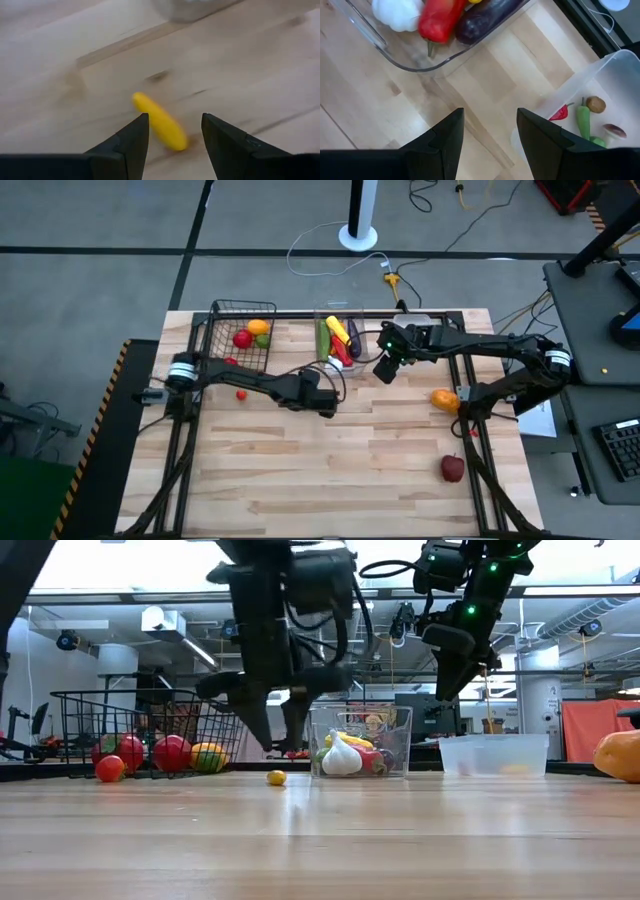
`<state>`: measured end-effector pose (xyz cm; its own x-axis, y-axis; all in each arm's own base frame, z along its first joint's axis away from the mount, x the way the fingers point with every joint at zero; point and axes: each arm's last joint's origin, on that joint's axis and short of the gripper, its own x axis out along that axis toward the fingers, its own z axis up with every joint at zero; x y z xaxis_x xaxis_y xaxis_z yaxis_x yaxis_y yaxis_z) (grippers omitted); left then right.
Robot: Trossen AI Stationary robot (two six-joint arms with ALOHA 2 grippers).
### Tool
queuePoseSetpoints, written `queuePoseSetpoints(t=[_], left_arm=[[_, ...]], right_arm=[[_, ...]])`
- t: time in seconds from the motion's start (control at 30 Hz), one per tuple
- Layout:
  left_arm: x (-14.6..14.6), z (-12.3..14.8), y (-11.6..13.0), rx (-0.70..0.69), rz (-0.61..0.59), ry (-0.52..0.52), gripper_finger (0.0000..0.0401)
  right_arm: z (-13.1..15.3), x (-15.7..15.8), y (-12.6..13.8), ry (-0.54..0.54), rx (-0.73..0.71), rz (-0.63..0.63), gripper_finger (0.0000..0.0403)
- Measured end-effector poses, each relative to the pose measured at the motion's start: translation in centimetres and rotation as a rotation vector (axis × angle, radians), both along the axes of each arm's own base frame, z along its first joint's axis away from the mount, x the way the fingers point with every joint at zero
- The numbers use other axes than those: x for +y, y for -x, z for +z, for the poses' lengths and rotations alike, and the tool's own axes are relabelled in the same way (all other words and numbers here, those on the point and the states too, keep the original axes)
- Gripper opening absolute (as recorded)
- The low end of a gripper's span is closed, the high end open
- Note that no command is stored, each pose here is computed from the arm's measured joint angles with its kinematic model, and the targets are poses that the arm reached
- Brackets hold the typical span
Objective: Sort produce into baskets
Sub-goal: Put the yellow corn into the right transparent bin
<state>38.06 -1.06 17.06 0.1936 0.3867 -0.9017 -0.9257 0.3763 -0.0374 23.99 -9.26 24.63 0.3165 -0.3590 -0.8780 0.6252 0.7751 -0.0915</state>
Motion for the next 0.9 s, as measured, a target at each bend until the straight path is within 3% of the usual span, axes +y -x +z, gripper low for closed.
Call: queuePoseSetpoints(t=[0.23, 0.6, 0.73, 0.9], left_arm=[[-0.2, -2.2, -1.9, 0.234, 0.009, -0.015, 0.0167], [-0.4, -3.9, -2.9, 0.289, -0.023, -0.022, 0.0161], [-0.9, -3.7, -2.9, 0.307, -0.075, -0.026, 0.0126], [-1.3, -3.7, -2.7, 0.341, -0.141, -0.023, 0.0042]], right_arm=[[0.0, 0.0, 0.0, 0.004, 0.004, 0.009, 0.0176], [0.0, 0.0, 0.0, 0.004, 0.004, 0.009, 0.0176], [0.0, 0.0, 0.0, 0.004, 0.004, 0.009, 0.0176], [0.0, 0.0, 0.0, 0.004, 0.003, 0.008, 0.0176]])
